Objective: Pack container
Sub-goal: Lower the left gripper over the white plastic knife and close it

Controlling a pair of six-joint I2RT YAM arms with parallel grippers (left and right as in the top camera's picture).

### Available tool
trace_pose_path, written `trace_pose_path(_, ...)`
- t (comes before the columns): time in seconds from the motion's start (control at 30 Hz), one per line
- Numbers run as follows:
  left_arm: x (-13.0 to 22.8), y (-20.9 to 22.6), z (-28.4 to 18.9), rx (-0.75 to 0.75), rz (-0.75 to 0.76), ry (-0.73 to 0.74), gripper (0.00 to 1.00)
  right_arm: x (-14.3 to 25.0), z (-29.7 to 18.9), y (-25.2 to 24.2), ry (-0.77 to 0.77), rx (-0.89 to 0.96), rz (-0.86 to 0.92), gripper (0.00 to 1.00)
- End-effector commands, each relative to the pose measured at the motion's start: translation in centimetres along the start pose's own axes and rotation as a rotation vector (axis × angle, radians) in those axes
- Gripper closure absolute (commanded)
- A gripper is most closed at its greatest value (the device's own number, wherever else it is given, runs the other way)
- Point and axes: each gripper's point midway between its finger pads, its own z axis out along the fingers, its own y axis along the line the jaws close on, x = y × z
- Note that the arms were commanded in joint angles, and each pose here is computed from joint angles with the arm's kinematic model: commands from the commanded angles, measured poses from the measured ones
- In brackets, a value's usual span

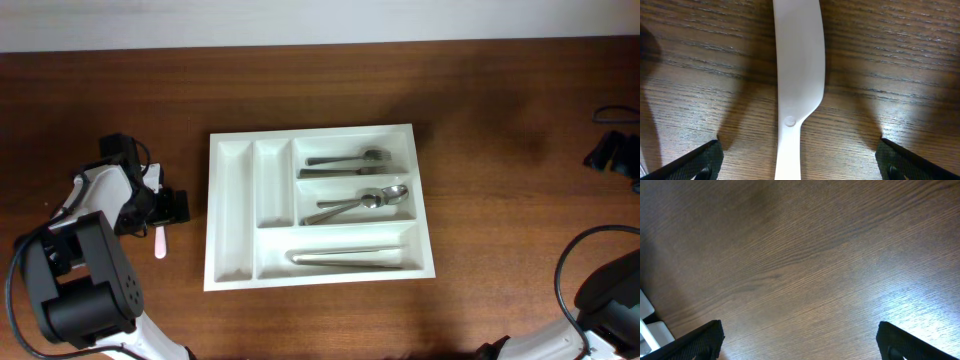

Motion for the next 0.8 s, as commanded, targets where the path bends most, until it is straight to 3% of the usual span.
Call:
trace_pose_path(0.0,0.65,0.18,0.67,-0.007,0.015,0.024,0.07,-0.01,-0.70,0.40,-0.019,-0.009,0.001,0.01)
trace_pose_path(0.03,0.66,0.17,0.67,-0.007,0.015,0.025,0.21,-0.01,-0.68,0.39,-0.018,-0.009,0.000,0.01)
trace_pose_path(0.07,0.66,0.17,0.67,-0.007,0.015,0.025,0.27,-0.01,-0.68,0.39,-0.018,-0.009,0.001,0.01)
trace_pose_path(0.2,0.65,0.18,0.67,-0.007,0.015,0.024,0.33,-0.01,-0.68,0.39,-0.018,-0.009,0.000,0.01)
trace_pose_path(0.37,0.64,0.18,0.67,-0.007,0.015,0.024,0.57,-0.01,-0.68,0.39,-0.018,-0.009,0.000,0.01)
trace_pose_path(0.6,0.33,0.21,0.67,-0.008,0.014,0.011,0.64,-0.01,-0.68,0.39,-0.018,-0.009,0.000,0.01)
trace_pose_path(0.77,0.26,0.22,0.67,-0.009,0.014,0.009,0.78,-0.01,-0.68,0.39,-0.018,-0.009,0.000,0.01)
